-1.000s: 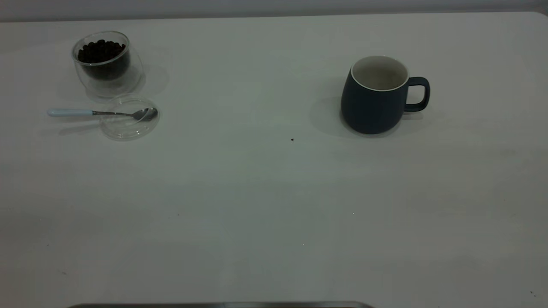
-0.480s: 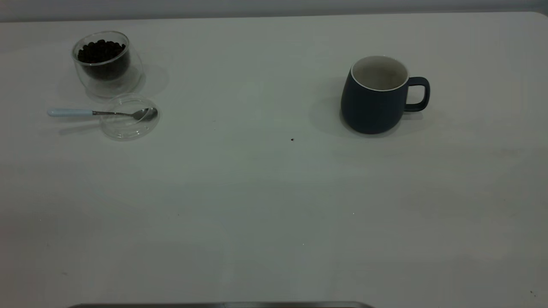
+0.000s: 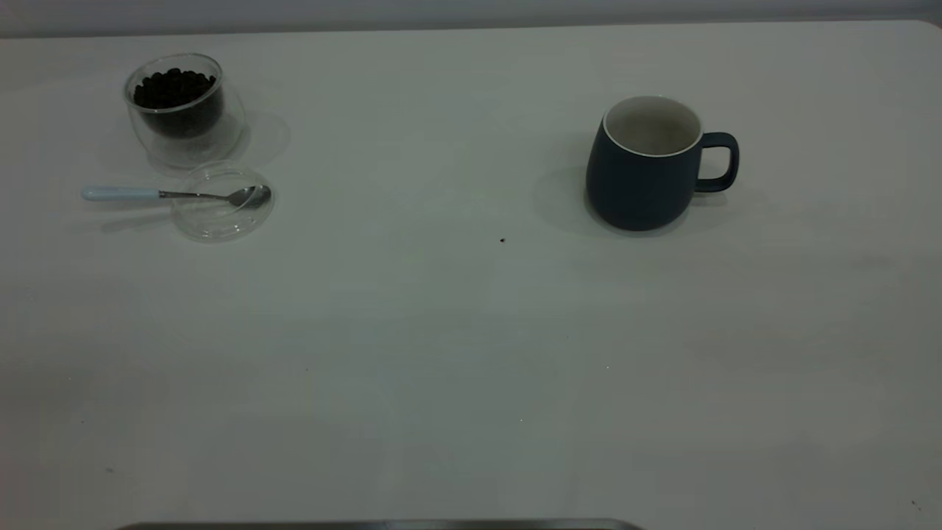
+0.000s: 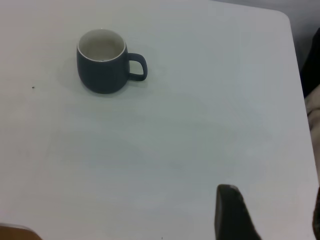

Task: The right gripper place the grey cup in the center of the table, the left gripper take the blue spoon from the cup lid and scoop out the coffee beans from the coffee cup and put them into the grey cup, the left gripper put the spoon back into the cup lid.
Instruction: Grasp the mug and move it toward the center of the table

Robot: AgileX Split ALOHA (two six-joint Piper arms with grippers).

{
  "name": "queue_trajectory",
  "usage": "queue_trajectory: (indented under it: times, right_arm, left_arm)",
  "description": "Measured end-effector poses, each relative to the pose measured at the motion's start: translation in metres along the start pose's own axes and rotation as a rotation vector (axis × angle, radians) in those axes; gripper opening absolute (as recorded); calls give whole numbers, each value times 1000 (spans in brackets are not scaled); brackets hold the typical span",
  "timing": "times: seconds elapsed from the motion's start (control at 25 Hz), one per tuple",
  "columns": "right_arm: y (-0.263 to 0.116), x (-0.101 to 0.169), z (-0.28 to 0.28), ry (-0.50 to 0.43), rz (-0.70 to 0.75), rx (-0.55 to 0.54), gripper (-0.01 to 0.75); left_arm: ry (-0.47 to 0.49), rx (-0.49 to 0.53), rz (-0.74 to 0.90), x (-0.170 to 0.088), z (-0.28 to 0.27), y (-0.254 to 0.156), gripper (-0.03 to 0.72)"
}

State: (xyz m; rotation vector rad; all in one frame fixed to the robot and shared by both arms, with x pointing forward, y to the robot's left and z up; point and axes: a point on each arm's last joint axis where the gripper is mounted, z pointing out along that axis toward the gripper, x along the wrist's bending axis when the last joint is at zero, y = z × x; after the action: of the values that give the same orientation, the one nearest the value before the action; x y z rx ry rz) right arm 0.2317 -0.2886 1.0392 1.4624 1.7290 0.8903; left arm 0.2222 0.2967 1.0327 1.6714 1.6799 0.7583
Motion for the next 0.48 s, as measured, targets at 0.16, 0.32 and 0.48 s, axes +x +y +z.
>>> queue_trajectory:
  times: [0.16,0.32,0.48]
  right_arm:
    - [0,0,0,0,0,0,358]
    - [0,0,0,0,0,0,358]
    - [0,2,0,22,10,-5,358]
  left_arm:
    - [0,0,6,0,0,0,486]
    - [0,0,6,0,0,0,486]
    - [0,0,6,0,0,0,486]
